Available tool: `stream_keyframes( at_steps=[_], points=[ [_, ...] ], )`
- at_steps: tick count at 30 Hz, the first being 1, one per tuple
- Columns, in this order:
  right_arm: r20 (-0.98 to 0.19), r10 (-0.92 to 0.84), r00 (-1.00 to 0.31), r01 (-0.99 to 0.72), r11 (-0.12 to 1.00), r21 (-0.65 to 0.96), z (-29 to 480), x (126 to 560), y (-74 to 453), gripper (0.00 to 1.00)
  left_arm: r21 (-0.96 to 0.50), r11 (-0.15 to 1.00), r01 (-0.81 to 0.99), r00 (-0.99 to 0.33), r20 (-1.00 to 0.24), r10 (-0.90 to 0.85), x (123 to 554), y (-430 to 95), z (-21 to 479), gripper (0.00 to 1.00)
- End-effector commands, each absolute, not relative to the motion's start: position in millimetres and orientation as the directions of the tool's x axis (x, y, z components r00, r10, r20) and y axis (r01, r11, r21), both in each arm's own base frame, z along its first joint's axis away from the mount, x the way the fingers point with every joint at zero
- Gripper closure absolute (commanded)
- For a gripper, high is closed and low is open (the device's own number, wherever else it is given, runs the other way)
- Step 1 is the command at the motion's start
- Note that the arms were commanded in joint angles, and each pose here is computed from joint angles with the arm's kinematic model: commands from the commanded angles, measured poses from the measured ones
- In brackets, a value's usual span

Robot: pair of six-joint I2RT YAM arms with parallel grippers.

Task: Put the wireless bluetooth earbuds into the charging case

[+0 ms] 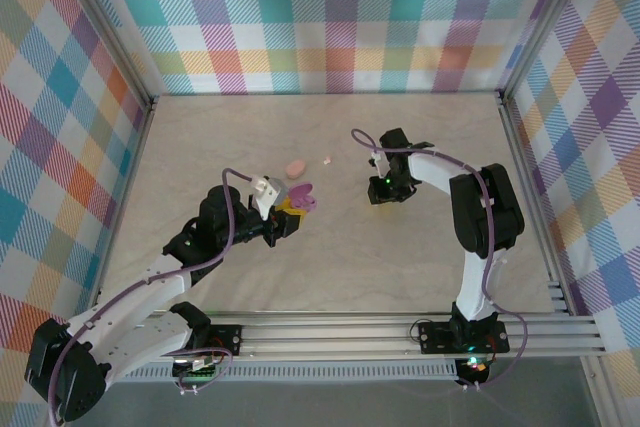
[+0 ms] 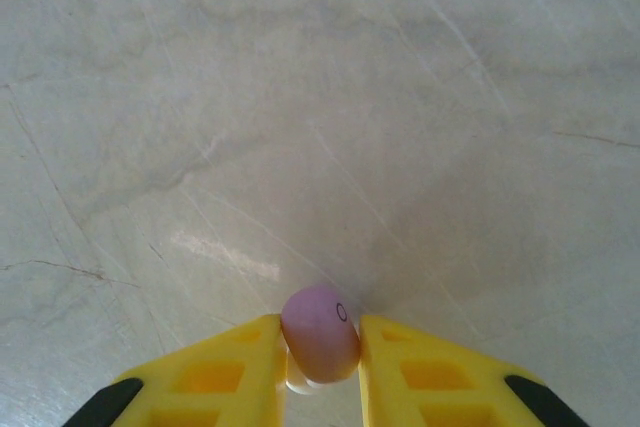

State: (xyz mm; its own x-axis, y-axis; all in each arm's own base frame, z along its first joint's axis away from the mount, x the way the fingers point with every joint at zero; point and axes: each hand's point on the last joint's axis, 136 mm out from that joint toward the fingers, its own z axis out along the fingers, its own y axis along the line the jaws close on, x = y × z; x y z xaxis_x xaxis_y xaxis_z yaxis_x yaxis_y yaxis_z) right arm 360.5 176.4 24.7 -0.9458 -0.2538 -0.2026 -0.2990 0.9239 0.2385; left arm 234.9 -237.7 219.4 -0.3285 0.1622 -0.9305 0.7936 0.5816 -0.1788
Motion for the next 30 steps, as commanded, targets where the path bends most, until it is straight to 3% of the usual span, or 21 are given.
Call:
stream_keyframes(
  at_steps=[1,16,30],
  points=[
    [-0.206,-0.24,-0.949,-0.29,0.919,0.266,37,361,179,0.75,-0.15,0.559,0.815,-0.272,-0.952,0.141,232,-242,241,0.92],
    [-0.282,-0.155,-0.947,-0.231,0.937,0.262,97,346,168,0.75,-0.114,0.499,0.859,-0.218,-0.963,0.156,235,-256,238,0.92],
    [-0.553,-0.062,-0.831,-0.257,0.924,0.283,230,308,163,0.79,-0.063,0.406,0.912,-0.132,-0.981,0.143,258,-297,256,0.93]
  ],
)
